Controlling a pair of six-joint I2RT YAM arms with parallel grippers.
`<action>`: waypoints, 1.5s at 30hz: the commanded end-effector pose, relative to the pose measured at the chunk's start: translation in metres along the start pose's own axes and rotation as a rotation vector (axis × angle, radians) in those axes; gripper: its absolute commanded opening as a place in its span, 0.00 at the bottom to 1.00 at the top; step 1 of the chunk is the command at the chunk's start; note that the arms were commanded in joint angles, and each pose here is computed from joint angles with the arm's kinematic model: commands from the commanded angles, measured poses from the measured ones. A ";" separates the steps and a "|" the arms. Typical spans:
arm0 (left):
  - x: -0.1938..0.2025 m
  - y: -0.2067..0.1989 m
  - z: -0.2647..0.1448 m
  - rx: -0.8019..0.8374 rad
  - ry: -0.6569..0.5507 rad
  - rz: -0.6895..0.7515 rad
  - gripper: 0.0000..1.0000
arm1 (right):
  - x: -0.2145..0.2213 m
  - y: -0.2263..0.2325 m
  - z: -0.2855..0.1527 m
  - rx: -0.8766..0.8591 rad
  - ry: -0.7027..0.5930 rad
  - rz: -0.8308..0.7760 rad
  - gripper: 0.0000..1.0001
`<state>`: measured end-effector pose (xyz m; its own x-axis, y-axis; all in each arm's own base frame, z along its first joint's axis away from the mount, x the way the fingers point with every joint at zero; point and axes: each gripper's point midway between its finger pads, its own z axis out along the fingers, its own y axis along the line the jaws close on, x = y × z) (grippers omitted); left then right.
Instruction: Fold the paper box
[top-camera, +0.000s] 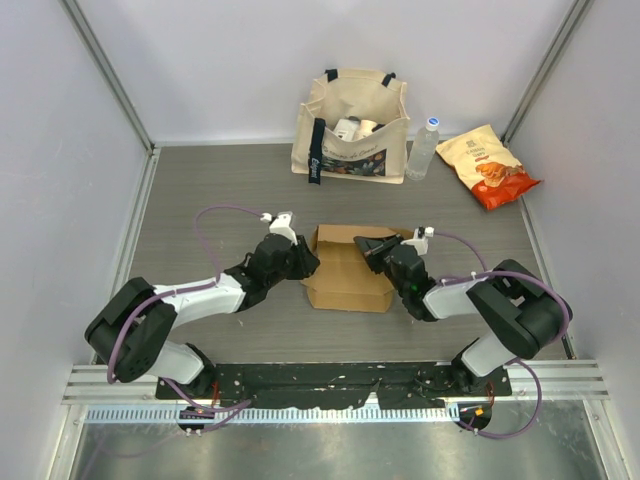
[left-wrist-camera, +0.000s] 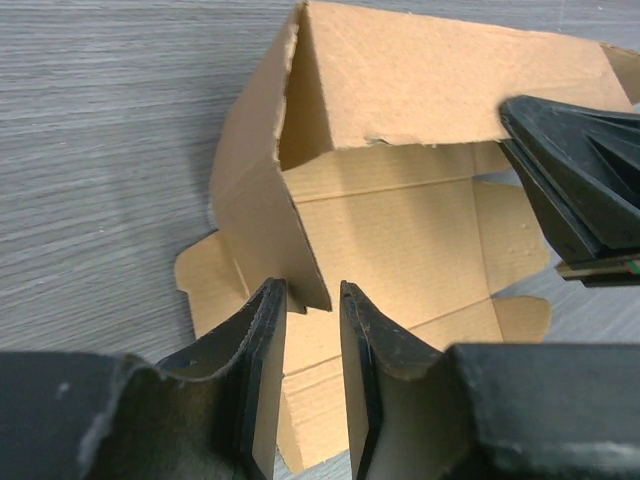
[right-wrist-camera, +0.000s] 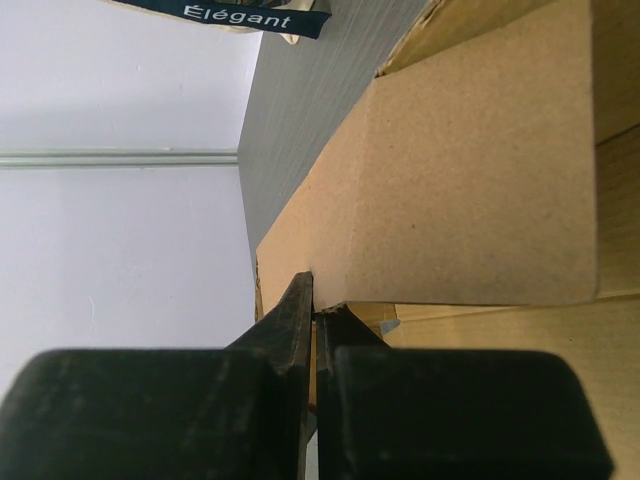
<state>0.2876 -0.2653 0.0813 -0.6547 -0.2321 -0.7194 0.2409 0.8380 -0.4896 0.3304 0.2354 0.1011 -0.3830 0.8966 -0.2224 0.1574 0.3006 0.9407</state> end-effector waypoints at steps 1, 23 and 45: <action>-0.016 -0.032 -0.004 0.139 -0.025 0.005 0.34 | 0.000 -0.019 0.000 0.059 0.011 -0.035 0.01; -0.055 0.048 -0.031 -0.166 -0.156 0.082 0.60 | -0.003 -0.015 0.000 0.047 0.030 0.011 0.02; -0.054 0.015 0.046 -0.006 -0.157 0.324 0.58 | -0.001 -0.014 0.007 0.137 0.039 0.072 0.01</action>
<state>0.3385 -0.2483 0.0641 -0.5266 -0.0132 -0.8500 0.3740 0.8943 -0.2456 0.3387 0.2337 0.1011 -0.3880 0.9134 -0.1232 0.2524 0.2338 0.9389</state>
